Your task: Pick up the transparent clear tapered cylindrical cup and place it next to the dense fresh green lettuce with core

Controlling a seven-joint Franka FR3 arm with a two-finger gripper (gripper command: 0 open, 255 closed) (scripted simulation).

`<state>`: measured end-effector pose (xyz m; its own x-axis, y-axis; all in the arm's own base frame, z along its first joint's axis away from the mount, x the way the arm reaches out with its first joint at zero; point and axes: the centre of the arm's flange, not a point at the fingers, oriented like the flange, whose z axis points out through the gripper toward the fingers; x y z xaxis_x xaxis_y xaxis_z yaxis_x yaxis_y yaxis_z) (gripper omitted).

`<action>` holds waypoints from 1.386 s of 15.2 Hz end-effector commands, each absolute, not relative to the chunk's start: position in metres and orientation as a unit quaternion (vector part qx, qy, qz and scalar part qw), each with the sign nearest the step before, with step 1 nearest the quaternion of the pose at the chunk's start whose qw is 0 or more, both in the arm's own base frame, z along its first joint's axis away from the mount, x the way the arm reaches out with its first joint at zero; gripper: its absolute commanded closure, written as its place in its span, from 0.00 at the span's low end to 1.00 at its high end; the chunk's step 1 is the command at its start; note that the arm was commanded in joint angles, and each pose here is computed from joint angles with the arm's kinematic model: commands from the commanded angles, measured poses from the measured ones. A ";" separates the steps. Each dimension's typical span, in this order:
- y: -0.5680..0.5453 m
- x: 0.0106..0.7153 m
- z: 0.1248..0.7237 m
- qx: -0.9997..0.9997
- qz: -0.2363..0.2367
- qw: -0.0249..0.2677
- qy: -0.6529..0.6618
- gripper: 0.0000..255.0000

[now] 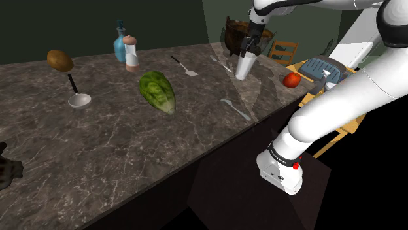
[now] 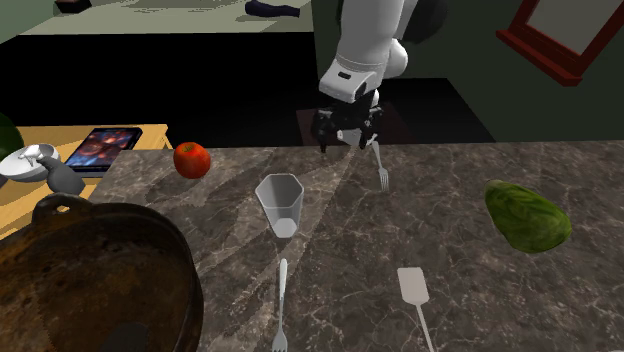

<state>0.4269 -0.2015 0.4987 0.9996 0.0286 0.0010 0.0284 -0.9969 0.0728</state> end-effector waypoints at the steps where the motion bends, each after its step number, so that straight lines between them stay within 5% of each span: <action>1: -0.222 0.439 0.489 0.999 0.000 0.041 0.017 0.00; 21: -0.304 0.484 0.411 0.998 -0.004 0.057 0.026 0.00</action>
<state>0.4843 -0.3041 0.4116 0.9986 0.0511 -0.0101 0.0519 -0.9922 0.1137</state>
